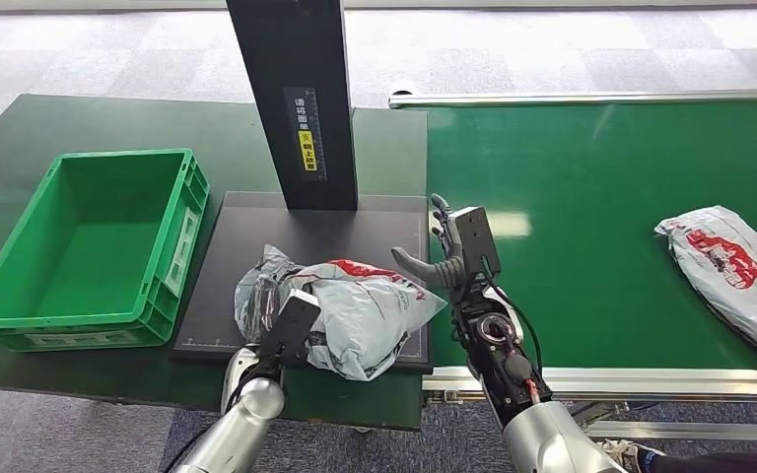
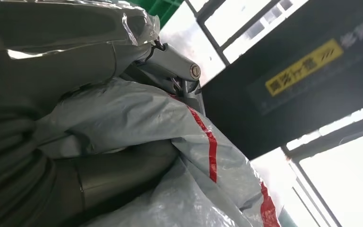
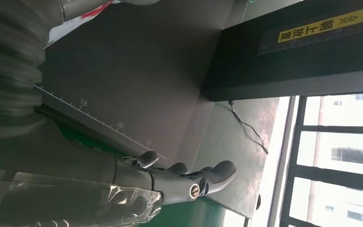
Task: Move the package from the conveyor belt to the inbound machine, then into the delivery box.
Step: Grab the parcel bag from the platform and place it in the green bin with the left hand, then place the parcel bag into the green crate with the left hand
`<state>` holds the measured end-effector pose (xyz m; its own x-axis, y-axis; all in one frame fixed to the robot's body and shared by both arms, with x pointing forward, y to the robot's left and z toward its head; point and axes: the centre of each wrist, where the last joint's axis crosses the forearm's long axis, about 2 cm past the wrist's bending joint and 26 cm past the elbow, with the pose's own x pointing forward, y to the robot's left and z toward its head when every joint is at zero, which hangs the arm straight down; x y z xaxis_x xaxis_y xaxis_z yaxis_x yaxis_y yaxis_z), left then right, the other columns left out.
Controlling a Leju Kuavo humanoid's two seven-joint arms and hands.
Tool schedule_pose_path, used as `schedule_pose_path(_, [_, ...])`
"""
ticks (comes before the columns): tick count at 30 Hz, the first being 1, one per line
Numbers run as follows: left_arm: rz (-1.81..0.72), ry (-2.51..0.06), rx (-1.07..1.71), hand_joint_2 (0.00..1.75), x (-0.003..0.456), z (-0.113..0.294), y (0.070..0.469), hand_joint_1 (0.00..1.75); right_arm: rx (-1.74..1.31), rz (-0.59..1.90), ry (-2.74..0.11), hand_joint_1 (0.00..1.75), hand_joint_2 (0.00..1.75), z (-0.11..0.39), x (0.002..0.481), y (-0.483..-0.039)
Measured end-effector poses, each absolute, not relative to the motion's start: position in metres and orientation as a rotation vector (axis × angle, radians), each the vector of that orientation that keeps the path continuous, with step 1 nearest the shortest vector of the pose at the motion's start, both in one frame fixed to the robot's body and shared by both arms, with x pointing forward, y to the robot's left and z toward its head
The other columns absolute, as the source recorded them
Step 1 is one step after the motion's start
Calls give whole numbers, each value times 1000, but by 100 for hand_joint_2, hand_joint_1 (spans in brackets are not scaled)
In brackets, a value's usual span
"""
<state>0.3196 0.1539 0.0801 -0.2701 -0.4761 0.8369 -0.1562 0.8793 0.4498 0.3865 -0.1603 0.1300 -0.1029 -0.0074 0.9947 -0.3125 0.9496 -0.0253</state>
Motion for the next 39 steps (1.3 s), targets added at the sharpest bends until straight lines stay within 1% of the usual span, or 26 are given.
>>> schedule_pose_path(4, [-238, -2007, 631, 175, 317, 102, 162, 175, 252, 264, -1662, 0, 175, 126, 386, -162])
schedule_pose_path(7, [-289, -2190, 796, 175, 318, 135, 172, 175, 265, 260, -1668, 0, 175, 124, 386, -162])
schedule_pose_path(10, [-365, -2322, 1028, 175, 322, 171, 187, 175, 283, 257, -1676, 0, 175, 123, 386, -162])
schedule_pose_path(12, [-398, -2336, 1196, 175, 324, 190, 203, 175, 295, 255, -1681, 0, 175, 124, 386, -162])
schedule_pose_path(15, [-433, -2282, 1417, 175, 327, 212, 226, 175, 306, 251, -1687, 0, 175, 126, 388, -162])
schedule_pose_path(18, [-454, -2146, 1619, 175, 334, 230, 245, 175, 310, 249, -1694, 0, 175, 128, 390, -163])
schedule_pose_path(20, [-423, -2026, 1724, 175, 342, 240, 259, 175, 313, 246, -1695, 0, 175, 128, 390, -163])
schedule_pose_path(24, [-287, -1761, 1807, 175, 377, 253, 293, 175, 317, 239, -1694, 0, 175, 129, 391, -166])
schedule_pose_path(27, [-305, -1524, 1788, 175, 413, 256, 323, 175, 318, 246, -1693, 0, 175, 131, 392, -166])
schedule_pose_path(31, [-473, -1151, 1728, 175, 452, 256, 368, 175, 322, 270, -1698, 0, 175, 133, 393, -165])
schedule_pose_path(35, [-606, -801, 1606, 175, 471, 267, 409, 175, 319, 278, -1700, 0, 175, 133, 394, -166])
schedule_pose_path(39, [-565, -579, 1502, 175, 478, 281, 427, 175, 318, 279, -1699, 0, 175, 133, 394, -166])
